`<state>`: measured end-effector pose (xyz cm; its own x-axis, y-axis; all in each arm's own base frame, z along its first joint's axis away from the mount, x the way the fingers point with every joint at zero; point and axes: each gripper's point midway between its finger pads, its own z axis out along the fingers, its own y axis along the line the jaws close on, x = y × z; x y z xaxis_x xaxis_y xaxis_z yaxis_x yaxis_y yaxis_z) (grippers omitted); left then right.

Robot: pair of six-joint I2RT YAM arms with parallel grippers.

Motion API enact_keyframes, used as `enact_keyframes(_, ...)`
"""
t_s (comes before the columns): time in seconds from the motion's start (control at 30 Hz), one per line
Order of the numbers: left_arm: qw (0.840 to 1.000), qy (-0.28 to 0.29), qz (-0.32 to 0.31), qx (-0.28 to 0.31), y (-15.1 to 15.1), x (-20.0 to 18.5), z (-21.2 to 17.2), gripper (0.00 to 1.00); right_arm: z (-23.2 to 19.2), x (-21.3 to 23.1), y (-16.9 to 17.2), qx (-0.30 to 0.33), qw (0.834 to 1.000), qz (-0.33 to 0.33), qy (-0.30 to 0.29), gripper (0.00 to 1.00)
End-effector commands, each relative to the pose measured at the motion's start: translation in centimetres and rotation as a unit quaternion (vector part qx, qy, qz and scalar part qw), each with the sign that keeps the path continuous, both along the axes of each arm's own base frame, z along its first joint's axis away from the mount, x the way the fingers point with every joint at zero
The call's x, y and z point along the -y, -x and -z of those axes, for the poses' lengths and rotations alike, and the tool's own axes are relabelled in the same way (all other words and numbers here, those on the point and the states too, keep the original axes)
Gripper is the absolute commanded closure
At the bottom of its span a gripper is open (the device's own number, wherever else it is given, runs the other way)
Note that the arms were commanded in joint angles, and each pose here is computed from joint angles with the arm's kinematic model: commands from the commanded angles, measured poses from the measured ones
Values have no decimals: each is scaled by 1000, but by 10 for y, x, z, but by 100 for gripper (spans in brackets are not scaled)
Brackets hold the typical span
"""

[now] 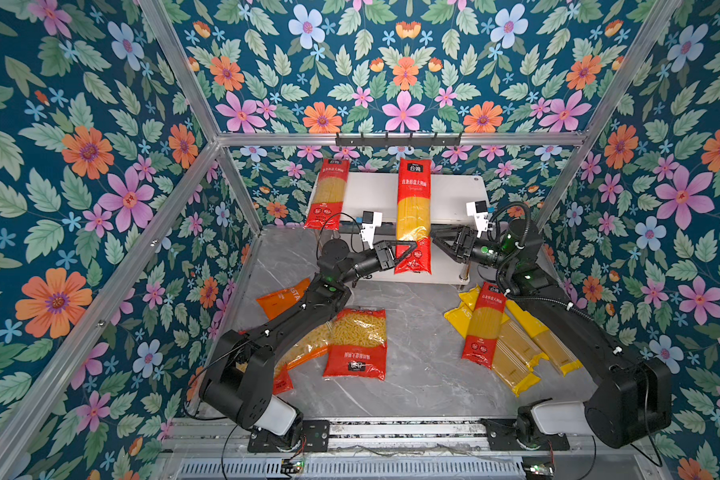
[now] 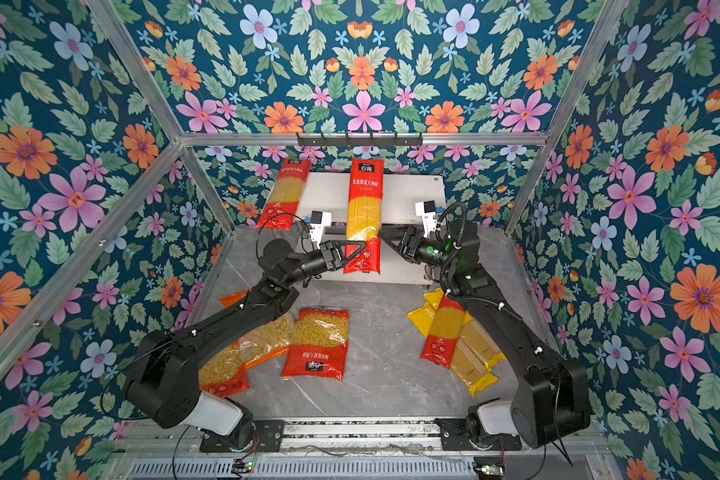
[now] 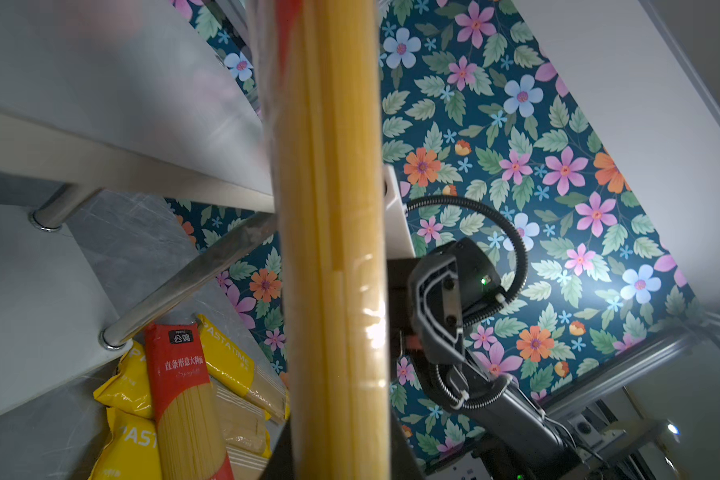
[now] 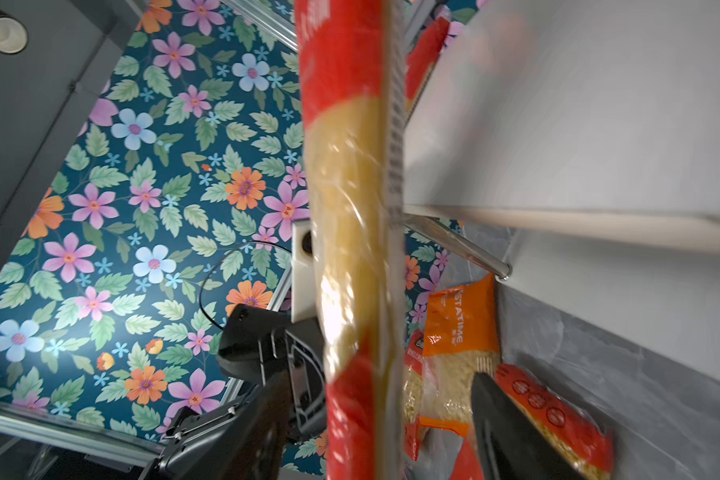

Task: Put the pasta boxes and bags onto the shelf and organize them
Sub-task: 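Carry the upright bag with both grippers up to the top shelf, then stand the bag beside the first with the right gripper while left gripper releases and withdraws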

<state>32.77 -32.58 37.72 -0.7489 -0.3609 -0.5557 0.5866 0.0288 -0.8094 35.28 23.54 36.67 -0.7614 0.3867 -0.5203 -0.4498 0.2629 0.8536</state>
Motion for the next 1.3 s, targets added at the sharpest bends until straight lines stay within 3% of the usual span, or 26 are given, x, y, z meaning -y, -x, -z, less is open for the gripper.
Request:
enact_keyframes(0.0, 999, 25, -32, 14, -9, -9, -25, 86, 12, -4, 11, -18, 1000, 5, 13, 28)
enact_keyframes(0.27, 999, 18, -36, -17, -22, -7, -27, 81, 6, -29, 14, -23, 1000, 1, 17, 33)
enact_keyframes(0.37, 999, 19, -37, -19, -22, -8, -28, 80, 6, -36, 5, -29, 999, -4, 12, 42)
enact_keyframes(0.47, 999, 19, -40, -22, -23, -9, -27, 76, 0, -42, -2, -30, 999, -9, -6, 60)
enact_keyframes(0.63, 998, 24, -47, -18, -20, -18, -30, 59, -13, -40, -6, -30, 999, 3, -18, 80)
enact_keyframes(0.8, 998, 16, -54, -2, 2, -34, -21, 43, -24, -38, -13, -45, 999, 20, -21, 88)
enact_keyframes(0.93, 997, -10, -71, 20, 26, -50, -2, 38, -33, -38, -25, -60, 997, 40, -20, 94)
enact_keyframes(1.1, 986, -98, -120, 54, 48, -71, 46, 38, -43, -56, -43, -77, 995, 51, -37, 99)
enact_keyframes(1.27, 976, -150, -155, 34, 55, -89, 102, 38, -55, -94, -51, -69, 996, 44, -40, 100)
